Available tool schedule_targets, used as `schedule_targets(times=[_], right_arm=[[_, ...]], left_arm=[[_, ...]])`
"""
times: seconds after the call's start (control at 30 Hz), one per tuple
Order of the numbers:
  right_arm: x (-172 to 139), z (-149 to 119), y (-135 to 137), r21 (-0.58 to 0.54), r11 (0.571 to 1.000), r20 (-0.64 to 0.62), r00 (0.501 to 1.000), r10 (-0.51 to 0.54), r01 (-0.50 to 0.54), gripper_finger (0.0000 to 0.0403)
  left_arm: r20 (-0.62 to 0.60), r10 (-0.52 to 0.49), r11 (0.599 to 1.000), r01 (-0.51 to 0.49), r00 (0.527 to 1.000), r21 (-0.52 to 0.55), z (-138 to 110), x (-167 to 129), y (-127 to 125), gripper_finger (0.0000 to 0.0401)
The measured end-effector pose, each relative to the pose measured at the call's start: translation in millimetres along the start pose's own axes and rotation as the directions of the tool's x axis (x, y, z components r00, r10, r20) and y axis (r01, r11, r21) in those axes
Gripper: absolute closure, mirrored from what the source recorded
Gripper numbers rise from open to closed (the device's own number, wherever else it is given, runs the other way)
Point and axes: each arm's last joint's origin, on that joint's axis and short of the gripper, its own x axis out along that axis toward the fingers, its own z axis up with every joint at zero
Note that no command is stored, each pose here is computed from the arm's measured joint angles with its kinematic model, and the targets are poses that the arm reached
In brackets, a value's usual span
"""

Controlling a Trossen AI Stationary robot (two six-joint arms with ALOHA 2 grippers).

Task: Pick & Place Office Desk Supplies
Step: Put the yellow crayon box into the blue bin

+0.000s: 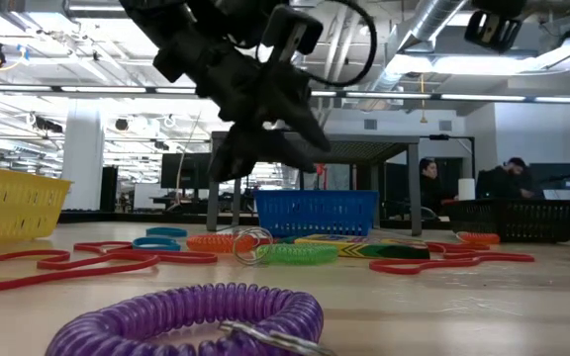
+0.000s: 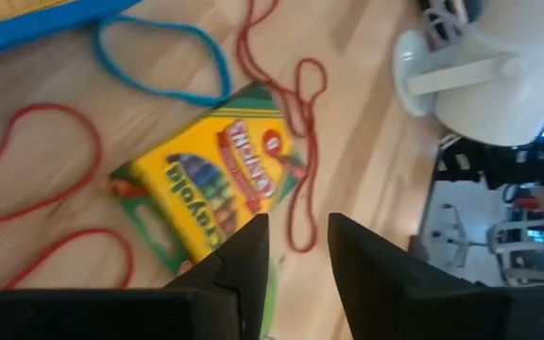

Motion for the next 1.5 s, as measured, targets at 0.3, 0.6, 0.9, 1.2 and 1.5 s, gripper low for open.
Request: schedule_targets(times=[0.3, 0.6, 0.9, 1.2, 1.5], right_arm=[[0.4, -1.7, 2.2, 0.0, 1.0, -0.009, 1.0, 0.009, -0.009, 0.0285], [0.4, -1.6, 2.2, 0.0, 1.0, -0.008, 1.0, 0.01, -0.01, 0.0285], [0.4, -0.9, 2.8, -0.001, 1.0, 0.0, 1.0, 0.016, -0.016, 0.0285], [0.4, -1.0, 2.7, 0.002, 1.0, -0.001, 1.0, 0.015, -0.015, 0.0285], [0.4, -1.1, 2.6, 0.002, 1.0, -0.002, 1.0, 0.014, -0.014, 0.0285]], left_arm=[[-0.043, 0.074, 0.997, -0.074, 0.996, -0.012, -5.8, -0.2, 6.0, 0.0295], [-0.01, 0.139, 0.99, -0.139, 0.99, -0.02, -6.2, -0.6, 9.7, 0.0295], [-0.03, 0.184, 0.982, -0.184, 0.983, -0.03, -12.2, 16.2, 22.5, 0.0295], [-0.026, 0.198, 0.98, -0.199, 0.98, -0.023, -12.7, 17.6, 24.3, 0.0295], [-0.006, 0.213, 0.977, -0.213, 0.977, 0.002, -12.1, 17.5, 24.7, 0.0295]])
